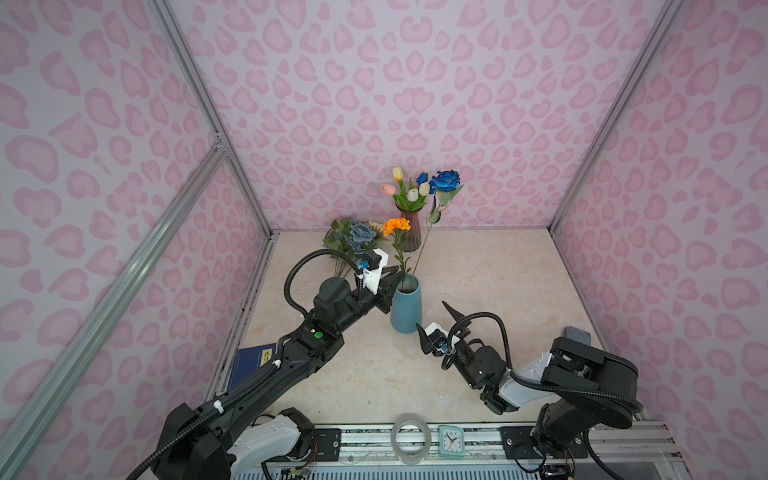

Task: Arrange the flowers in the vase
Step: 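Open the left gripper and withdraw it back toward the flower pile, then close the left gripper on the cream sunflower stem in the pile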

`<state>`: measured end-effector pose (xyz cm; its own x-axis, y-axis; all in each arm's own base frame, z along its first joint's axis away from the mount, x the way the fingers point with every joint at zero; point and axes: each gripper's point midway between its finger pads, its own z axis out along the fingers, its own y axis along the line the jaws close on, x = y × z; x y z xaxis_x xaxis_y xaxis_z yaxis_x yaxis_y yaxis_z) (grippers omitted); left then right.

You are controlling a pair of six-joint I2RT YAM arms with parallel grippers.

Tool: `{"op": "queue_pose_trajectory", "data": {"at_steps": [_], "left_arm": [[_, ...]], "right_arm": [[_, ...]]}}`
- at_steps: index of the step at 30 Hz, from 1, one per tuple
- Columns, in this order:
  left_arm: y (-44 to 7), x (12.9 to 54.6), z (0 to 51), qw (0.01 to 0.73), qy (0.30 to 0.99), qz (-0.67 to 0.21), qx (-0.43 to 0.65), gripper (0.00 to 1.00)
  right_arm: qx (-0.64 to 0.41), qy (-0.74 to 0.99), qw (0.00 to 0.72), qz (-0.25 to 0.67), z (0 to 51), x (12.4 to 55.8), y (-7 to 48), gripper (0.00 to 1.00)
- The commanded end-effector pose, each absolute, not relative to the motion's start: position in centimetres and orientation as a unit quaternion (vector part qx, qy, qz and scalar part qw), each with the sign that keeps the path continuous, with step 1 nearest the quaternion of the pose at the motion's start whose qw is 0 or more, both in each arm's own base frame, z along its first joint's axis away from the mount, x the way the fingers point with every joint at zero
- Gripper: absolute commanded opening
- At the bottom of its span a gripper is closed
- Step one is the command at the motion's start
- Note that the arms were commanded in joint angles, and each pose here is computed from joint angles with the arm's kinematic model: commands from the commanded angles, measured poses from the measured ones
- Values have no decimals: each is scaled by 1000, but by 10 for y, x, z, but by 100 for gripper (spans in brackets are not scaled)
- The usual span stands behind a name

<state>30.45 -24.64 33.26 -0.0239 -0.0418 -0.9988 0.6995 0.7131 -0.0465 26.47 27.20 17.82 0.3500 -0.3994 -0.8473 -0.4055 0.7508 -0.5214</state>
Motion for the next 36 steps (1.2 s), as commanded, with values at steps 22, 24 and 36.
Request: {"op": "queue_pose_trajectory", "data": {"at_steps": [22,24,36], "left_arm": [[-35,438,55,158,986,38,24,22],[-33,435,44,143,988,43,28,22],[-34,434,18,126,990,48,40,18]], "right_arm": [[-356,558,749,-13,182,265,280,93],[-357,559,748,-12,181,265,281,93],[-360,557,748,-15,180,265,282,93]]}}
